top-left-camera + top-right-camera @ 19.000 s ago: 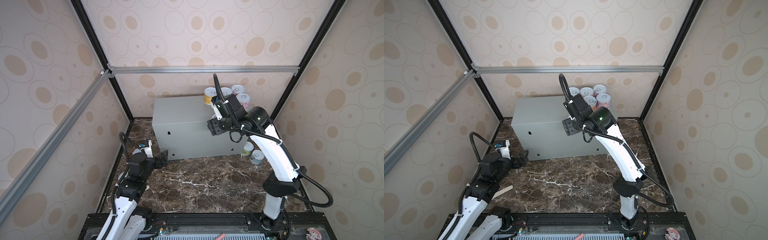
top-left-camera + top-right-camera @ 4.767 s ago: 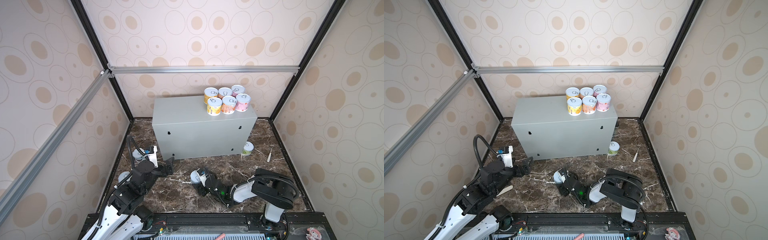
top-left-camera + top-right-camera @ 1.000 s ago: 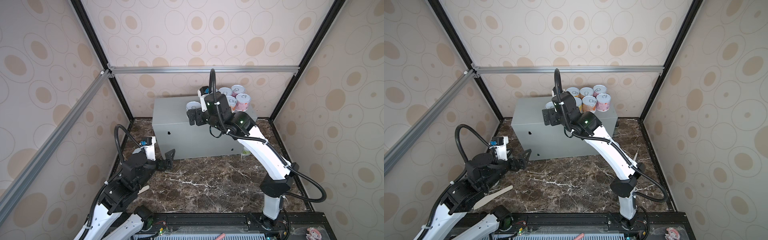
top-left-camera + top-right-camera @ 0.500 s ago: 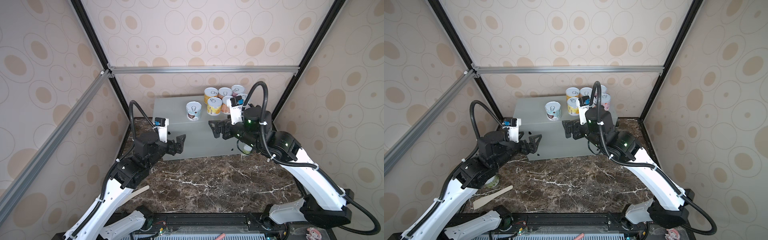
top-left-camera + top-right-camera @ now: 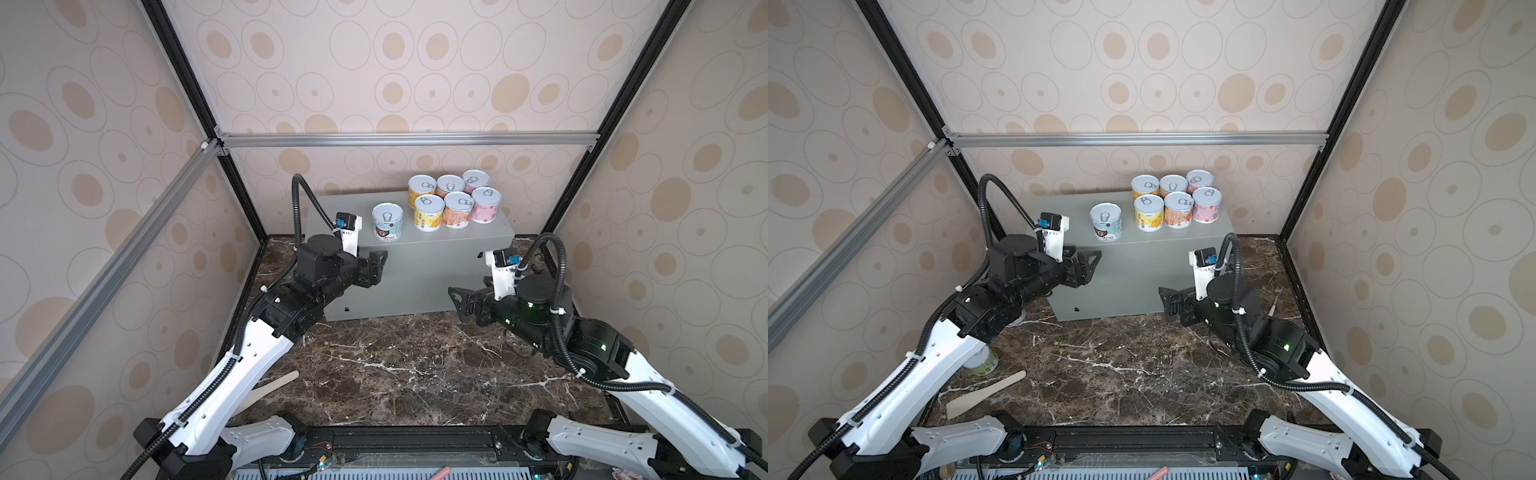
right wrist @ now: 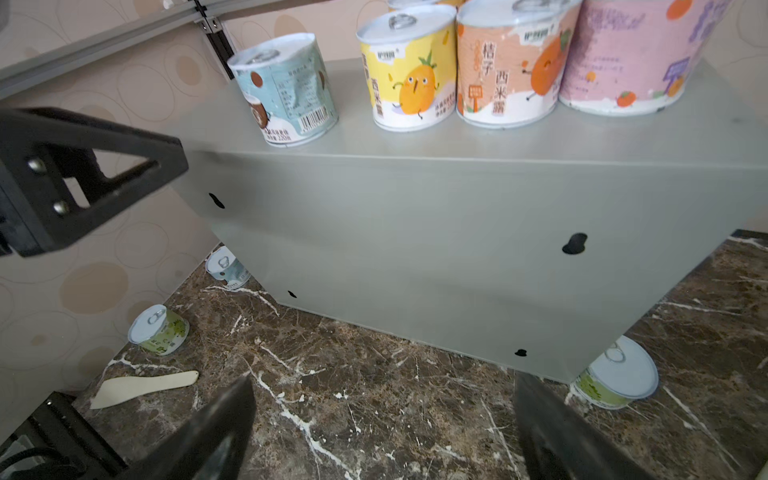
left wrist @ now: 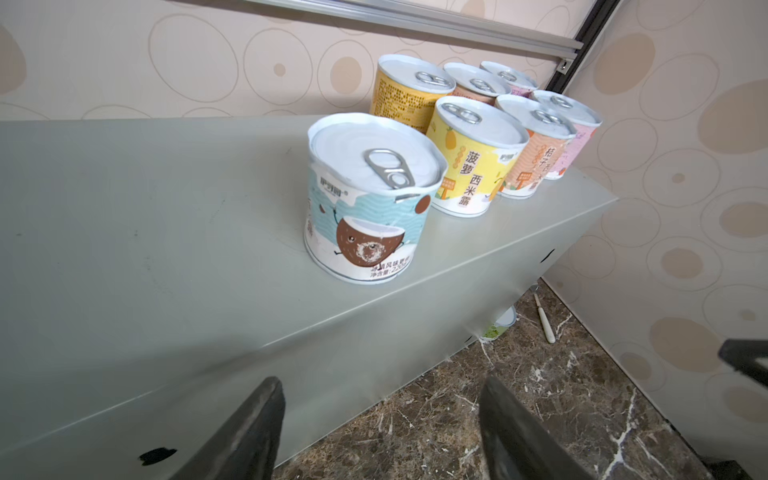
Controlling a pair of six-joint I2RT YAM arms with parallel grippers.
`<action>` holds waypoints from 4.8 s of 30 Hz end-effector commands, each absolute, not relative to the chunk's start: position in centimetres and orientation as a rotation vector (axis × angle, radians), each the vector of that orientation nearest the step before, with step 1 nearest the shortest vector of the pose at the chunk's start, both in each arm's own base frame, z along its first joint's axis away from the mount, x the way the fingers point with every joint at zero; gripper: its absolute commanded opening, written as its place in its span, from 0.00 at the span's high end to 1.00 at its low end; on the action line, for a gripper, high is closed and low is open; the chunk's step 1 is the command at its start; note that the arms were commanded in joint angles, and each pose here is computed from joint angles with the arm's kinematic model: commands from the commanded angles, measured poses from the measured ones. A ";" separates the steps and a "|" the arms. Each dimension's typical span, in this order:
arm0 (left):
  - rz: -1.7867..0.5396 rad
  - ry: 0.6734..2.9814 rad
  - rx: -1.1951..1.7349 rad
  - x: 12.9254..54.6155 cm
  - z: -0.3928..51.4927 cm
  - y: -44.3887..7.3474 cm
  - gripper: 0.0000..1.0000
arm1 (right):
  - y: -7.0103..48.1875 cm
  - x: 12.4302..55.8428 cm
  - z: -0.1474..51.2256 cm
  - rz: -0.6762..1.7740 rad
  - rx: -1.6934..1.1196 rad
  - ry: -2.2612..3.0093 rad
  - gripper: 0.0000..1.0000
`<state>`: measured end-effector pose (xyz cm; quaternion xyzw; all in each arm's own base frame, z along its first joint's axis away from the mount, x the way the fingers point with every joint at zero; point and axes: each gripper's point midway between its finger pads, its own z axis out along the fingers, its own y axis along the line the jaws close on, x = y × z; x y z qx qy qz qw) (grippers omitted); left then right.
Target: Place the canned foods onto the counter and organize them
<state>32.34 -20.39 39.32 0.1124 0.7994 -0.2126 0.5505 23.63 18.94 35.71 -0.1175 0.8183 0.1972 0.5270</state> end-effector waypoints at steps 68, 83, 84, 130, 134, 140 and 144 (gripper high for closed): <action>-0.131 1.851 0.141 47.8 39.5 -23.3 0.48 | 15.1 22.5 26.2 0.274 -0.277 2.088 0.01; -0.153 1.868 0.126 49.3 38.4 -23.0 0.47 | 15.3 22.7 25.9 0.278 -0.270 2.100 0.01; -0.156 1.863 0.124 49.2 38.7 -22.9 0.46 | 15.3 22.7 25.8 0.274 -0.270 2.102 0.01; -0.220 1.842 -0.012 26.8 36.2 -8.7 0.01 | 5.2 24.7 19.0 0.270 0.419 2.364 0.01; -0.246 1.875 -0.024 26.1 33.5 -8.6 0.01 | 3.5 25.8 17.2 0.328 0.570 2.357 0.02; -0.289 1.921 -0.028 25.8 29.2 -9.1 0.01 | 1.0 27.2 15.0 0.370 0.752 2.345 0.01; -0.311 1.934 -0.040 25.7 26.6 -9.3 0.01 | -0.2 28.6 14.6 0.310 0.799 2.330 0.01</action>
